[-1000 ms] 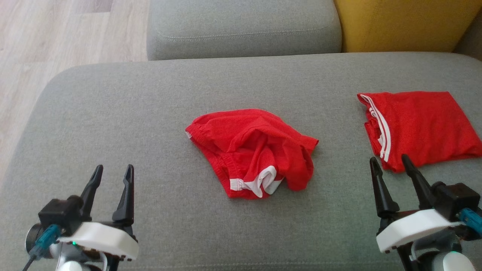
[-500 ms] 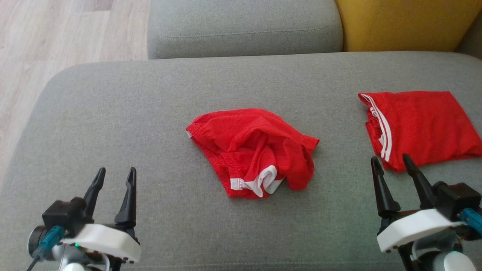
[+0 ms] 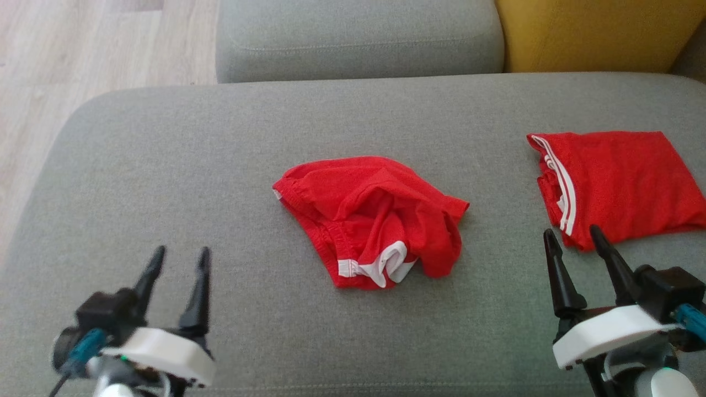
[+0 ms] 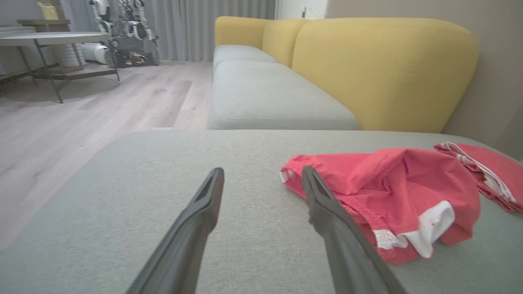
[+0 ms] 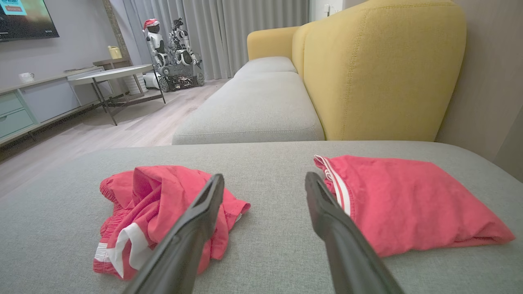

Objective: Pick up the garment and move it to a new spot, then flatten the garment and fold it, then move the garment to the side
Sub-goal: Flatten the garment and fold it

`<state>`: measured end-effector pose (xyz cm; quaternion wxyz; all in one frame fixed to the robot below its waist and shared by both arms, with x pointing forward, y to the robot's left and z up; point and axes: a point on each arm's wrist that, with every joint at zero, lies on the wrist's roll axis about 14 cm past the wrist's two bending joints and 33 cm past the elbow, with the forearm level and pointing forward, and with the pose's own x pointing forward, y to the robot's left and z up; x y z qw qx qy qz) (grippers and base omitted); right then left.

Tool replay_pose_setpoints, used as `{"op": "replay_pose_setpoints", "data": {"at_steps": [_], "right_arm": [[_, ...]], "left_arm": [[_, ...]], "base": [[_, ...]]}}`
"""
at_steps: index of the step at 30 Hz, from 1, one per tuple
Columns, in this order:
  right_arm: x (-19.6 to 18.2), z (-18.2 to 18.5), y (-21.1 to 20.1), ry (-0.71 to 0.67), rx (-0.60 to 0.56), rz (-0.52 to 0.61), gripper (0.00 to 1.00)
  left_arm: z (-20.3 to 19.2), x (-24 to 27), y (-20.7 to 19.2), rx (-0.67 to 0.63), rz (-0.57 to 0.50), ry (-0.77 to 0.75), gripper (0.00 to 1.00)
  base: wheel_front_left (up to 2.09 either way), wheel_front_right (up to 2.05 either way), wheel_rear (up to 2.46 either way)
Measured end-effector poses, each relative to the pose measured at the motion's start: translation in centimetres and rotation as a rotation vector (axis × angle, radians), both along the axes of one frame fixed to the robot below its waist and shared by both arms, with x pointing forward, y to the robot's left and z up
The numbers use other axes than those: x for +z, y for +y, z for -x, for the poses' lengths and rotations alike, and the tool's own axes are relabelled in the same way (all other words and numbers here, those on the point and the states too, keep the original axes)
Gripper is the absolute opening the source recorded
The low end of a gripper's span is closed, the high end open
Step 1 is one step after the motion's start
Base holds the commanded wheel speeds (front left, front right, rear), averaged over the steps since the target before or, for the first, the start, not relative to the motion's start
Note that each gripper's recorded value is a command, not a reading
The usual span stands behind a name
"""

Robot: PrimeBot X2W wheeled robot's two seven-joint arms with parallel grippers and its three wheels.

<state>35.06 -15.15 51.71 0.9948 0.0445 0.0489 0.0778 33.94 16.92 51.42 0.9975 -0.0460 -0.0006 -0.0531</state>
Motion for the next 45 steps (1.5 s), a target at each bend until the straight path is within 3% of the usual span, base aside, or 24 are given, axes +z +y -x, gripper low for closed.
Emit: {"op": "replay_pose_setpoints", "data": {"at_steps": [10, 18, 27, 29, 39, 45], "right_arm": [[-1.3, -1.0, 0.0, 0.042, -0.003, -0.002, 1.00], [-2.5, -2.0, -1.3, 0.075, -0.044, -0.002, 1.00], [-3.6, -2.2, -2.7, 0.100, -0.089, -0.002, 1.00], [-3.6, -2.4, -2.9, 0.099, -0.095, -0.005, 1.00], [-3.7, -2.5, -3.4, 0.090, -0.111, -0.014, 1.00], [-3.4, -2.7, -3.6, 0.079, -0.115, -0.022, 1.00]], "left_arm": [[-3.3, -0.6, -6.8, -0.224, 0.045, 0.046, 1.00], [-3.2, -6.3, -13.4, -0.428, 0.106, 0.261, 1.00], [-2.9, -11.2, -15.9, -0.513, 0.130, 0.439, 1.00], [-3.1, -11.7, -16.1, -0.517, 0.141, 0.456, 0.00], [-5.8, -9.6, -15.7, -0.506, 0.155, 0.354, 0.00], [-8.4, -5.8, -11.9, -0.383, 0.151, 0.218, 0.00]], "base": [[0.00, 0.00, 0.00], [0.00, 0.00, 0.00], [0.00, 0.00, 0.00], [0.00, 0.00, 0.00], [0.00, 0.00, 0.00], [0.00, 0.00, 0.00]]}}
